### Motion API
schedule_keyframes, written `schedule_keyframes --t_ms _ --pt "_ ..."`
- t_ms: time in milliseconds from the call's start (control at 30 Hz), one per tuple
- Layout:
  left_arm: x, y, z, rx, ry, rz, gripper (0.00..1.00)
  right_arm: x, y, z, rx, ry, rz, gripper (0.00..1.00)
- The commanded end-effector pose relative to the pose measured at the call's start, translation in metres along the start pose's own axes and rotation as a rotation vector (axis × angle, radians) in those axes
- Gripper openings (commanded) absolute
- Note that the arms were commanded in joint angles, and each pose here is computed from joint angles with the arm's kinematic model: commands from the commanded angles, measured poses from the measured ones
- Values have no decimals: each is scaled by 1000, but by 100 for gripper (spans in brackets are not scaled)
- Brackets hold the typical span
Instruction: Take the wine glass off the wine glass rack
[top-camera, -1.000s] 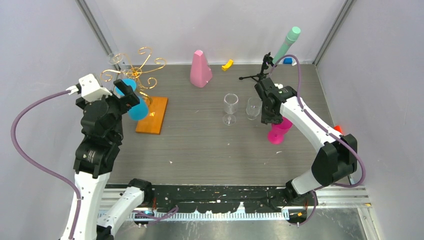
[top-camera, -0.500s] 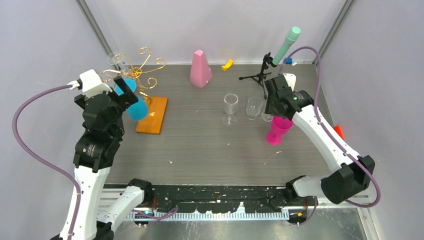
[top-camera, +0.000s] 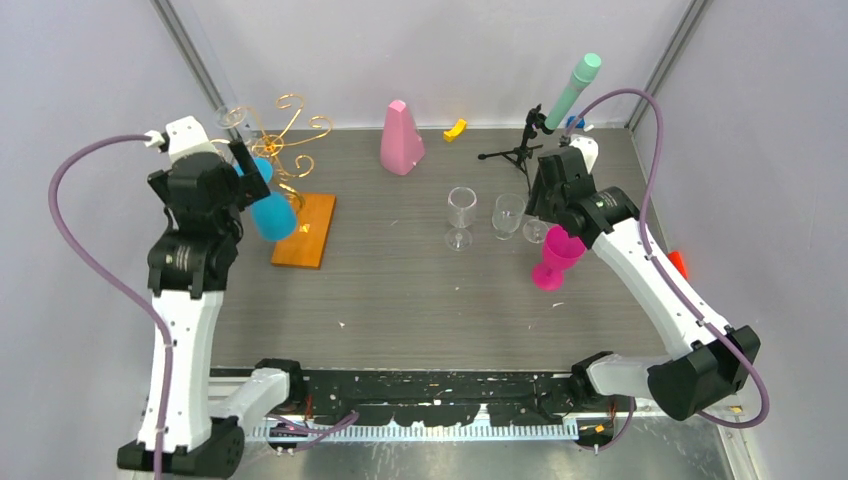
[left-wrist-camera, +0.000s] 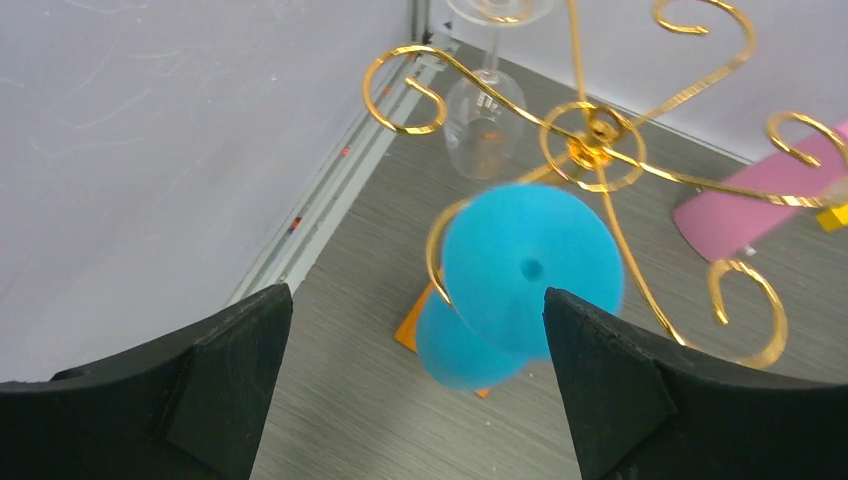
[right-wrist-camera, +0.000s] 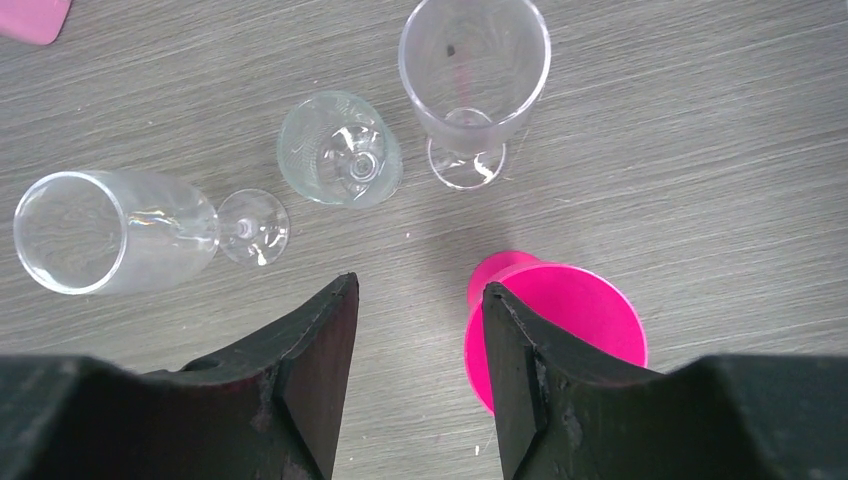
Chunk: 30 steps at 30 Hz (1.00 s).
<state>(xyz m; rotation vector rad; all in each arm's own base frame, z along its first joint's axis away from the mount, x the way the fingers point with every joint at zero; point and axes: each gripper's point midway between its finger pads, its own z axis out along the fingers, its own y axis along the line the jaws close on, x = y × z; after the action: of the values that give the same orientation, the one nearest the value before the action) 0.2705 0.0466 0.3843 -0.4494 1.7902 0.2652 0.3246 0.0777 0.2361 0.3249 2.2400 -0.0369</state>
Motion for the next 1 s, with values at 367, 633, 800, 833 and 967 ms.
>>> schedule_keyframes --t_ms 367,633,800,833,967 --pt "-15 2 37 141 116 -265 80 1 16 6 -71 2 37 54" --pt "-28 -7 26 202 99 -319 76 4 19 11 -78 11 32 54" --pt "-19 -8 29 206 123 -326 56 6 19 12 -81 13 31 54" --pt "-16 -8 30 204 131 -326 55 6 19 12 -81 14 31 54" --pt "-9 -10 31 215 146 -334 55 6 19 11 -83 15 29 54"
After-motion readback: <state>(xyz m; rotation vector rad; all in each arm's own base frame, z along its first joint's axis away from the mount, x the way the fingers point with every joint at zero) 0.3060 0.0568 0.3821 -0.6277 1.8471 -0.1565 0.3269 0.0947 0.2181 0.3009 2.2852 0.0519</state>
